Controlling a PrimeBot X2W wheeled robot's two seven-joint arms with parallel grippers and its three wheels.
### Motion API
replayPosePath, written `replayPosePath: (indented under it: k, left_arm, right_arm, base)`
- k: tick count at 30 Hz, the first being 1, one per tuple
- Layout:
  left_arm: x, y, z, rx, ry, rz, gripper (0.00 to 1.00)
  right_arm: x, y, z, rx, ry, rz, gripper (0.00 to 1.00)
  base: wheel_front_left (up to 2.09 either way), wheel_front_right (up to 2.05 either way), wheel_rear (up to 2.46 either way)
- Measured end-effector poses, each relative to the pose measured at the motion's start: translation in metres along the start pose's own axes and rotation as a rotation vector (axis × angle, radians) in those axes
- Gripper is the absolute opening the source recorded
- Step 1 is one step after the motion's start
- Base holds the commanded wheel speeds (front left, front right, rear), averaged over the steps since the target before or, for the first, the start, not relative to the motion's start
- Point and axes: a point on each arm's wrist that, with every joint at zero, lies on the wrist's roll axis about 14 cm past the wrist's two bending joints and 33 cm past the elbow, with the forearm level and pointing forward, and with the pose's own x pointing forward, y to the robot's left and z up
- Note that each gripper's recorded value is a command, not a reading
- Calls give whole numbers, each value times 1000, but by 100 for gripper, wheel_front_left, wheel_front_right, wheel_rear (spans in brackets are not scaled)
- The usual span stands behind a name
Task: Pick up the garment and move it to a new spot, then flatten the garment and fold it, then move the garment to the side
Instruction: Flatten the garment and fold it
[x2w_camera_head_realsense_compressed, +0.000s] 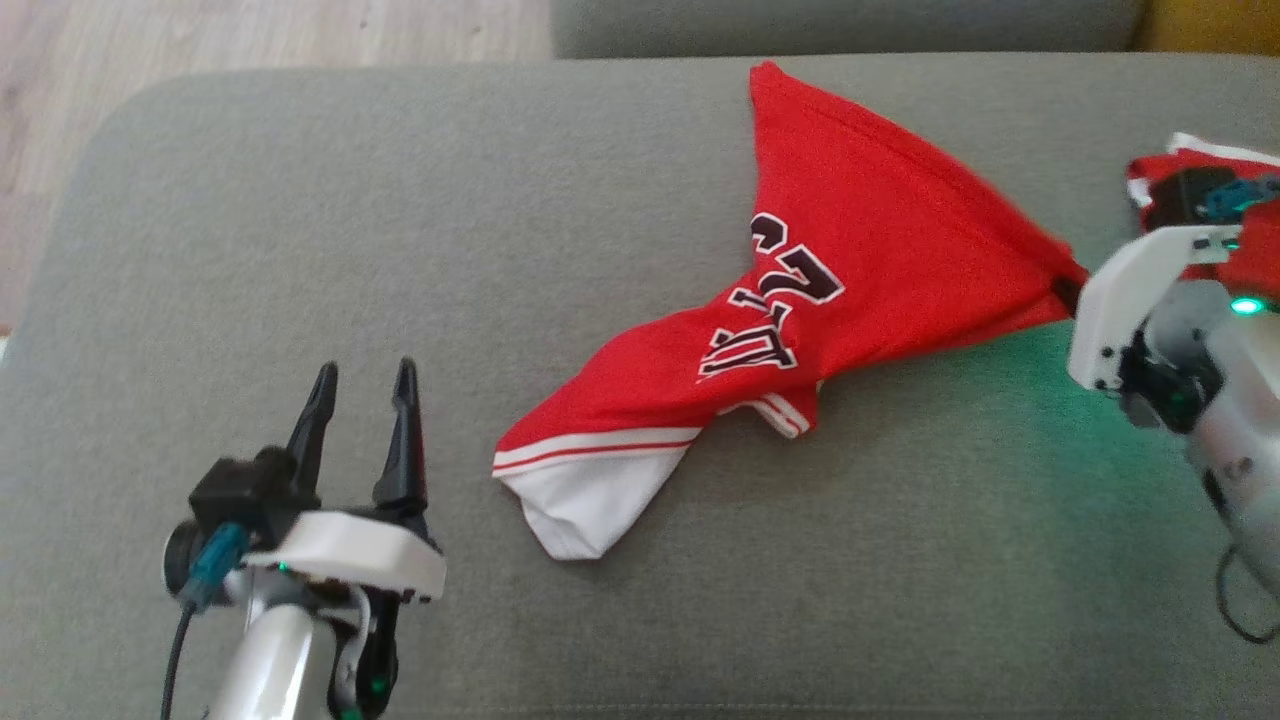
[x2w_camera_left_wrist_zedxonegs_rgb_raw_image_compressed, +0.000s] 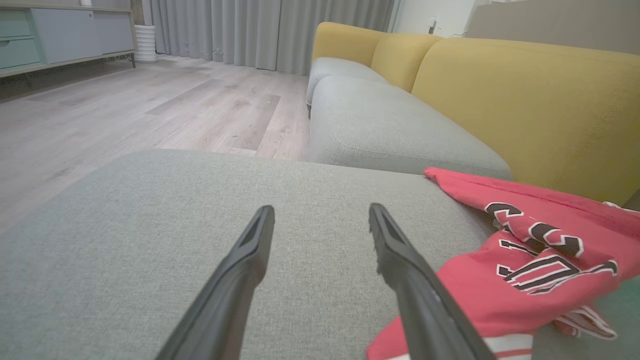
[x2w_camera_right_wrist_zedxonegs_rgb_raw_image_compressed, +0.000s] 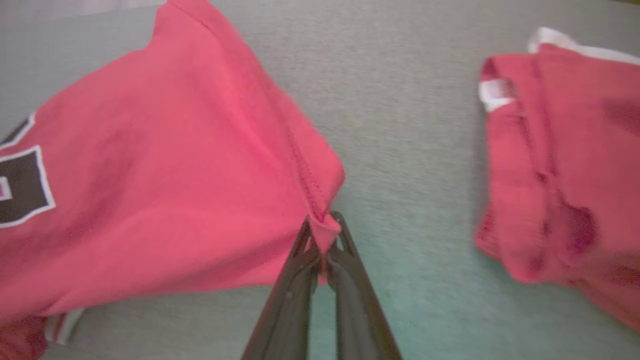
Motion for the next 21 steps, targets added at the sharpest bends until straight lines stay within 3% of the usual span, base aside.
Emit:
replayPosePath:
  k: [7,15,18,19,20,21]
  left_arm:
    - [-7,-6,-2,-10,6,-13,100]
    - [-11,-18,5,-12,-15,-47,100]
    - [-11,-17,6,-14,-17,-45,100]
    - [-11,-16,6,-13,-19,-44,100]
    - [-11,-16,7,-13,-21,-44,100]
    - [-11,-15,8,-12,-24,-41,100]
  right_arm:
    - [-35,-28,-27,-38,86,-27,0]
    - [-75,-59,-105,-18,277,-50,0]
    - [-79,-52,-133,-9,349,-22,0]
    - [-80,-49,-139,-6,359,-13,8]
    - [-80,-46,-143,-4,362,-7,49]
    - [-80,-45,-144,-2,360,-3,100]
  base:
    - [0,0,0]
    - [0,0,0]
    - [0,0,0]
    - [0,0,0]
    - [0,0,0]
    - [0,0,0]
